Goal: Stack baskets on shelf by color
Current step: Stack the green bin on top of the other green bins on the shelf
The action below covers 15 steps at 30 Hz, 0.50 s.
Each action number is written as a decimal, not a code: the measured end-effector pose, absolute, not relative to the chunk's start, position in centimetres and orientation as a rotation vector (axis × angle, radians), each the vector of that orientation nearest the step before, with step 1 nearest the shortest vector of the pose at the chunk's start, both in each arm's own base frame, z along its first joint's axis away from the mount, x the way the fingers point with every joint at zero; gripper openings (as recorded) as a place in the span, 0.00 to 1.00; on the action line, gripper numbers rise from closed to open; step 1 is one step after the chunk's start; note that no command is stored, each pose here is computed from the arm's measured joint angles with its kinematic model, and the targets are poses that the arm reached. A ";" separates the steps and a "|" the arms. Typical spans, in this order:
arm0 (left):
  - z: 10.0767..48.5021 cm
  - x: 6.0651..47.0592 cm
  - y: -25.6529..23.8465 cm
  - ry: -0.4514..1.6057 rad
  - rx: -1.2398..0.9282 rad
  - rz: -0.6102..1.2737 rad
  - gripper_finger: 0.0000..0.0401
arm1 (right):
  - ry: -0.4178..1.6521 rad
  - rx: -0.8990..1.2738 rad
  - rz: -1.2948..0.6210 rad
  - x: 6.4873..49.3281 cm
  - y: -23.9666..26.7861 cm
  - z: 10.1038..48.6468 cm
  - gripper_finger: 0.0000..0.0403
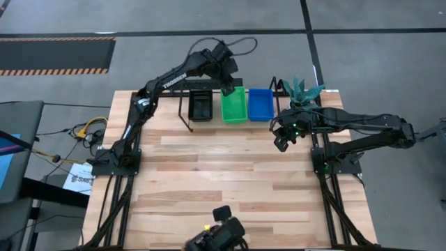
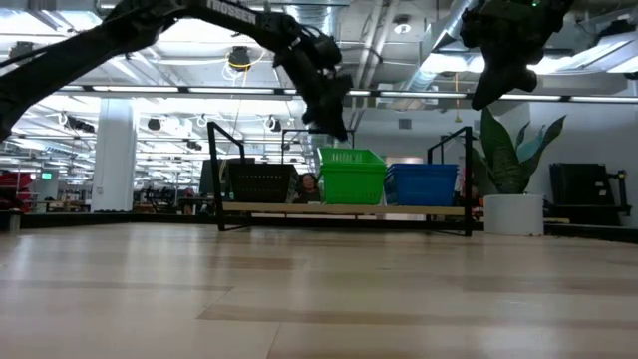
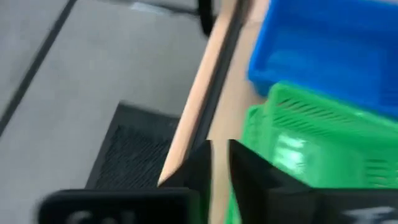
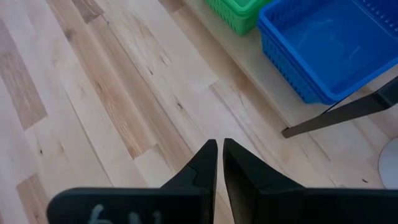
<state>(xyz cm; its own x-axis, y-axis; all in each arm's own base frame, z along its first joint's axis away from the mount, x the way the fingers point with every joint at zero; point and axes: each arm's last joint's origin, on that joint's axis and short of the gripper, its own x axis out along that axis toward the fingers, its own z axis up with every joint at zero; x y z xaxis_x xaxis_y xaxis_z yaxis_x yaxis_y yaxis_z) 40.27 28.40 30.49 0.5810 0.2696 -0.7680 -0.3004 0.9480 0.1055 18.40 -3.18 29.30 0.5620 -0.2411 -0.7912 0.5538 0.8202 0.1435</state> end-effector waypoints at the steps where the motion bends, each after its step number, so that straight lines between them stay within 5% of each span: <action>1: 29.9 40.7 28.3 0.913 -0.029 0.359 0.06 | 0.855 0.402 -0.483 18.4 -3.2 29.3 0.13; 15: 25.3 44.2 26.9 1.046 0.136 0.534 0.01 | 0.864 0.395 -0.481 18.3 -3.2 29.3 0.13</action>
